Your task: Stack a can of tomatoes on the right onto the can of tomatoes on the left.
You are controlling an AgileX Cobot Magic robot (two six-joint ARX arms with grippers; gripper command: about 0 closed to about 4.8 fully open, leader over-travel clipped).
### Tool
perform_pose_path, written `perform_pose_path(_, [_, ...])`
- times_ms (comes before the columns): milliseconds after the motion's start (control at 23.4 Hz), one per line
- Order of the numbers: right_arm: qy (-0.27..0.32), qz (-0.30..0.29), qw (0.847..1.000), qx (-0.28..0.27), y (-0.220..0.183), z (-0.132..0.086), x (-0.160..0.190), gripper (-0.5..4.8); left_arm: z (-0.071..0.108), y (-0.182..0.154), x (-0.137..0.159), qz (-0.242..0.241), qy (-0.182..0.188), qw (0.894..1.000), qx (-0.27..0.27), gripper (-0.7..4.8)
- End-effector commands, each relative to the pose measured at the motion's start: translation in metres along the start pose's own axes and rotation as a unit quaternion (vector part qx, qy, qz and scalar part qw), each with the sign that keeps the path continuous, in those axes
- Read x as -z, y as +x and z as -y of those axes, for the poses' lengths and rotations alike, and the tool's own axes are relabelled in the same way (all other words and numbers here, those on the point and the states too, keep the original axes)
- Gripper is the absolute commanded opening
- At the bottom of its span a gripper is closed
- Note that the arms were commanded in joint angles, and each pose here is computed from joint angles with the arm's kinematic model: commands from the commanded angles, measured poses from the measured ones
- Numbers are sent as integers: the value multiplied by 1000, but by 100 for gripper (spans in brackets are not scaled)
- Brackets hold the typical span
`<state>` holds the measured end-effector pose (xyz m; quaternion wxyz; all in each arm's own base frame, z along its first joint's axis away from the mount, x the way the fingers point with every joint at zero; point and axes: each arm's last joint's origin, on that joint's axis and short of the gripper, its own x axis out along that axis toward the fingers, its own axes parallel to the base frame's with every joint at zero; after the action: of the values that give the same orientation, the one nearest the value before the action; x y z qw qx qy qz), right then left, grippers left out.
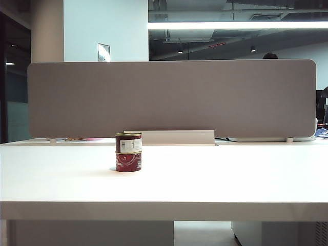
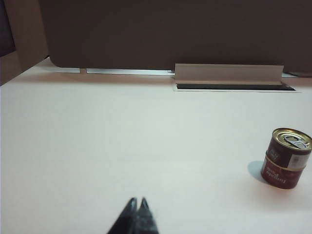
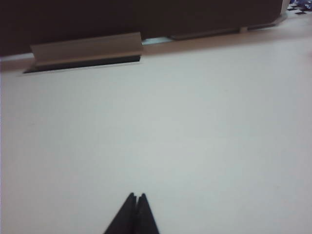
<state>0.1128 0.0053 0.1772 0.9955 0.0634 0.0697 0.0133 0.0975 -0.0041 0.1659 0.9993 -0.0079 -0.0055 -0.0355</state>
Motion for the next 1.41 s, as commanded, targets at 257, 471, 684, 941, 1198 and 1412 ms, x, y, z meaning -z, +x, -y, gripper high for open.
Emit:
perform_pose_path(257, [4, 2, 1000, -28, -8, 2, 25, -5, 0, 0, -1, 3, 1, 1000, 0, -6])
perform_pose_path(471, [0, 18, 1000, -15, -10, 3, 24, -5, 0, 0, -1, 3, 1, 1000, 0, -6])
perform_pose_path(684, [-21, 29, 999, 9, -13, 4, 23, -5, 0, 0, -1, 3, 1, 1000, 0, -6])
perform_pose_path(941, [-26, 31, 999, 30, -13, 6, 23, -5, 0, 0, -1, 3, 1, 1000, 0, -6])
perform_pose_path(1198, [-26, 31, 999, 30, -13, 6, 23, -5, 0, 0, -1, 3, 1, 1000, 0, -6])
perform_pose_path(1412, [-26, 30, 999, 29, -13, 5, 23, -5, 0, 0, -1, 3, 1, 1000, 0, -6])
